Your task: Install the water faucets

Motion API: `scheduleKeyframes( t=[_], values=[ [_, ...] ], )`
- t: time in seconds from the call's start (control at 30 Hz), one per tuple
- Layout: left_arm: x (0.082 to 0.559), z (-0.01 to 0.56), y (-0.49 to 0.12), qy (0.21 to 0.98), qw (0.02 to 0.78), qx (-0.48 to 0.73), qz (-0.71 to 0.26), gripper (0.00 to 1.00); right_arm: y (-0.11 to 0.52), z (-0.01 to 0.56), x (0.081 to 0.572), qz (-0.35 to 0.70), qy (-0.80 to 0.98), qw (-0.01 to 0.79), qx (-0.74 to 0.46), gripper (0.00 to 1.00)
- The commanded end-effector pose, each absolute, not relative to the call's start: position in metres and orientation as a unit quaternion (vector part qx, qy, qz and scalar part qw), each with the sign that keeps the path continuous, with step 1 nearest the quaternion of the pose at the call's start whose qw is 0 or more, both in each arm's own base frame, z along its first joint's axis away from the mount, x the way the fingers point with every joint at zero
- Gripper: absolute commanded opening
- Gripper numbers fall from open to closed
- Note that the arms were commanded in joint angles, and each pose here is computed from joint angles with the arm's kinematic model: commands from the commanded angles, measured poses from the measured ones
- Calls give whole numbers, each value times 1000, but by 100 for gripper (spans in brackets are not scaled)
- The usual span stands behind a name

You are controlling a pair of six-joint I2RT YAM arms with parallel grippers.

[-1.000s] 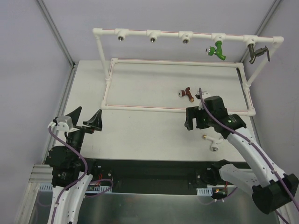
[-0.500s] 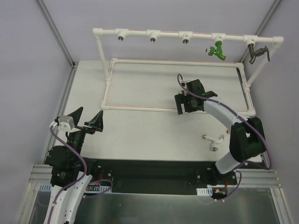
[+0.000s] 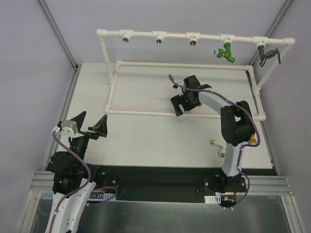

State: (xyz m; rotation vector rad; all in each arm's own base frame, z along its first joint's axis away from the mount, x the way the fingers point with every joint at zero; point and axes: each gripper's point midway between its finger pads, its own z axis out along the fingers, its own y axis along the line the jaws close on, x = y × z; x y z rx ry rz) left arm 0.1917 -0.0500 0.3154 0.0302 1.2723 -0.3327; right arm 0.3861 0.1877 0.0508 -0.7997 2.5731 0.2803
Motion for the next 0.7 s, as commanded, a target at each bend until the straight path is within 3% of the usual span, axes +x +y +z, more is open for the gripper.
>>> scheduleKeyframes(
  t=[0.0, 0.23, 0.5, 0.63, 0.67],
  values=[
    [181, 329, -47, 563, 812, 17, -154, 99, 200, 46, 370, 130, 916, 177, -337, 96],
    [182, 328, -49, 566, 809, 20, -155, 99, 214, 31, 343, 112, 907, 132, -385, 99],
    [182, 328, -49, 565, 810, 20, -157, 99, 261, 29, 311, 121, 882, 116, -441, 72],
    [181, 329, -49, 563, 811, 20, -157, 99, 285, 21, 297, 102, 860, 109, -488, 46],
    [181, 329, -49, 563, 811, 20, -158, 99, 290, 22, 296, 99, 855, 112, -496, 43]
  ],
)
